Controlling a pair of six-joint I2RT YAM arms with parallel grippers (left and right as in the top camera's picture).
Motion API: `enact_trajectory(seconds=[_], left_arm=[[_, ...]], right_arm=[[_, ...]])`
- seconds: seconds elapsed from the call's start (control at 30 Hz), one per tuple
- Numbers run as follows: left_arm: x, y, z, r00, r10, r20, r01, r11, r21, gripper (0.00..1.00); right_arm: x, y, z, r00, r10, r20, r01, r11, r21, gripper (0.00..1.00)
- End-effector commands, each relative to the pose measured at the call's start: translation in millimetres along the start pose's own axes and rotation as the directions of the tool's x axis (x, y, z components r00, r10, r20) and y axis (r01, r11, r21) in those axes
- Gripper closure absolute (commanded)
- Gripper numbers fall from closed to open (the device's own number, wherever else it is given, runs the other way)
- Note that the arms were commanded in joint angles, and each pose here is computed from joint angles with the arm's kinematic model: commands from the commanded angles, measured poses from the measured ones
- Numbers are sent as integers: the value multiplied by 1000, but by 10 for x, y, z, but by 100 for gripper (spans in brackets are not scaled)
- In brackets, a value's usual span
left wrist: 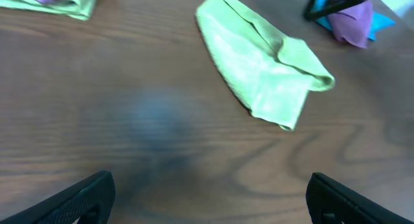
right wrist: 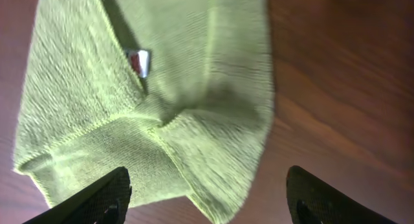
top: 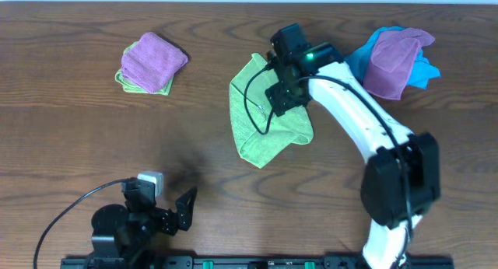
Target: Fold the cloth
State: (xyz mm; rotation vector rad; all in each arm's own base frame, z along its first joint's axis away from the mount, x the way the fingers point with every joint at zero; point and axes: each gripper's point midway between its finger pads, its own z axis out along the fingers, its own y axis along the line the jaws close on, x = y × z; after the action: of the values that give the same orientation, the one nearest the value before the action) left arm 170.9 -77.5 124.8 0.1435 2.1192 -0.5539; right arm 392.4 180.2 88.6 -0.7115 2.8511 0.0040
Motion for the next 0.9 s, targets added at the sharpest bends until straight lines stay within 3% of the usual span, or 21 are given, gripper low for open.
enact_trajectory(seconds=[0.0, 0.17, 0.23, 0.3, 0.4, 0.5, 0.63, 0.87], left_arm=[[22, -99, 14, 999, -18, -40, 20, 998, 56, 5], [31, -85, 41, 994, -45, -102, 49, 998, 45, 5], [43, -76, 58, 990, -56, -127, 61, 997, 40, 5], [58, -67, 76, 987, -66, -149, 72, 997, 35, 5], [81, -52, 101, 982, -76, -175, 82, 996, 29, 5], [80, -45, 117, 980, -79, -182, 85, 996, 28, 5], [61, -43, 129, 981, -77, -177, 83, 996, 29, 5], [59, -43, 129, 981, -77, -177, 83, 996, 29, 5]], right_arm=[[62, 57, 287, 995, -76, -63, 73, 996, -52, 23], [152, 37, 542, 989, -78, -127, 73, 996, -41, 24], [174, 25, 600, 987, -79, -142, 75, 997, -34, 34], [191, 6, 641, 985, -79, -153, 76, 997, -24, 57], [187, -73, 640, 985, -72, -156, 76, 997, 23, 98], [160, -324, 535, 990, 44, -132, -19, 983, 183, 99], [114, -698, 270, 978, 206, -26, -178, 897, 404, 99], [129, -1152, -135, 930, 337, 144, -354, 726, 589, 99]])
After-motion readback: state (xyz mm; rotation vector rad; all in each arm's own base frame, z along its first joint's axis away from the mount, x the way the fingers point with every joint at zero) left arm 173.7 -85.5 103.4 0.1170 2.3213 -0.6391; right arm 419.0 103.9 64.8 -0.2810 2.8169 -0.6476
